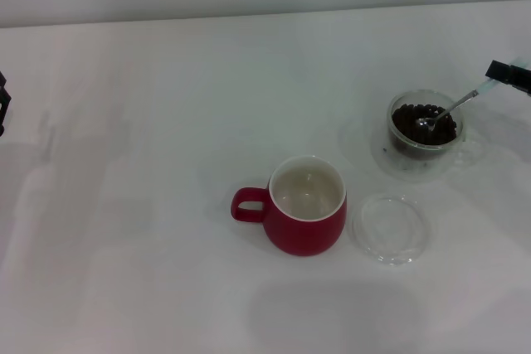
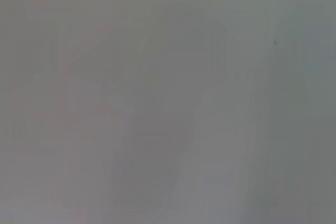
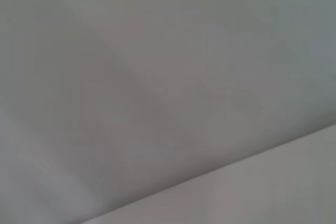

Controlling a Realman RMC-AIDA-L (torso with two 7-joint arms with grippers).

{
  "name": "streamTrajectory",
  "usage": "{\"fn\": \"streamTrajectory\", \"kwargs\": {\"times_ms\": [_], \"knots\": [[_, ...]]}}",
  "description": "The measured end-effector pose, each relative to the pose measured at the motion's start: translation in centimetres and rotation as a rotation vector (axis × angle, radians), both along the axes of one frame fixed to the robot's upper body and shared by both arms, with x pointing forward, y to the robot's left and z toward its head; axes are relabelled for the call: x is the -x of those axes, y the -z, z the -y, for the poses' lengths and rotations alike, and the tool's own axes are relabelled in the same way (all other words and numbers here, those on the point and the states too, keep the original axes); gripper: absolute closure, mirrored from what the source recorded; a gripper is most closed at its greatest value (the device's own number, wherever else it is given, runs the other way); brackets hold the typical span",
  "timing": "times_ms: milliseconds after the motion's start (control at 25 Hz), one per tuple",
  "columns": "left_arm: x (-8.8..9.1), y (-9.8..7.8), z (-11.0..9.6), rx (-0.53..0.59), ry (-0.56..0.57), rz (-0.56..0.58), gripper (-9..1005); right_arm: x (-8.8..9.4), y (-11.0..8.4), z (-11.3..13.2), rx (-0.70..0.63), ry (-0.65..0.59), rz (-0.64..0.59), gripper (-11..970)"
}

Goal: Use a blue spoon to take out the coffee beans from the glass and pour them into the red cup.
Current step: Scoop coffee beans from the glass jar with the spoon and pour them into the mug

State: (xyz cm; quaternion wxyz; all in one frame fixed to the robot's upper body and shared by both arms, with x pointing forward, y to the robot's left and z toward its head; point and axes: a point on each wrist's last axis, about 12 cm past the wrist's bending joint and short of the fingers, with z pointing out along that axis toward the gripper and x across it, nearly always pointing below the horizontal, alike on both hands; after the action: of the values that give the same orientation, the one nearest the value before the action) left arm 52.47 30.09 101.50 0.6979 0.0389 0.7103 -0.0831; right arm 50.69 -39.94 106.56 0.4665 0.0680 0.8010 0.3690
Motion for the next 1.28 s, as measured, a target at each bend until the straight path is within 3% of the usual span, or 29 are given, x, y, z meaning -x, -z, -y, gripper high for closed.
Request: {"fn": "streamTrajectory", "kwargs": {"times_ms": [480,1280], "knots": [[-0.33,-0.09,0.13,-0.003,0.004,-0.003,436,-0.03,0.55,0.3,-0.072,0.065,-0.085,809],[-0.31,-0.06,-0.01,-0.005,0.0,-0.006,436,0.52,0.91,0.56,-0.143,0.105,-0.103,809]]}}
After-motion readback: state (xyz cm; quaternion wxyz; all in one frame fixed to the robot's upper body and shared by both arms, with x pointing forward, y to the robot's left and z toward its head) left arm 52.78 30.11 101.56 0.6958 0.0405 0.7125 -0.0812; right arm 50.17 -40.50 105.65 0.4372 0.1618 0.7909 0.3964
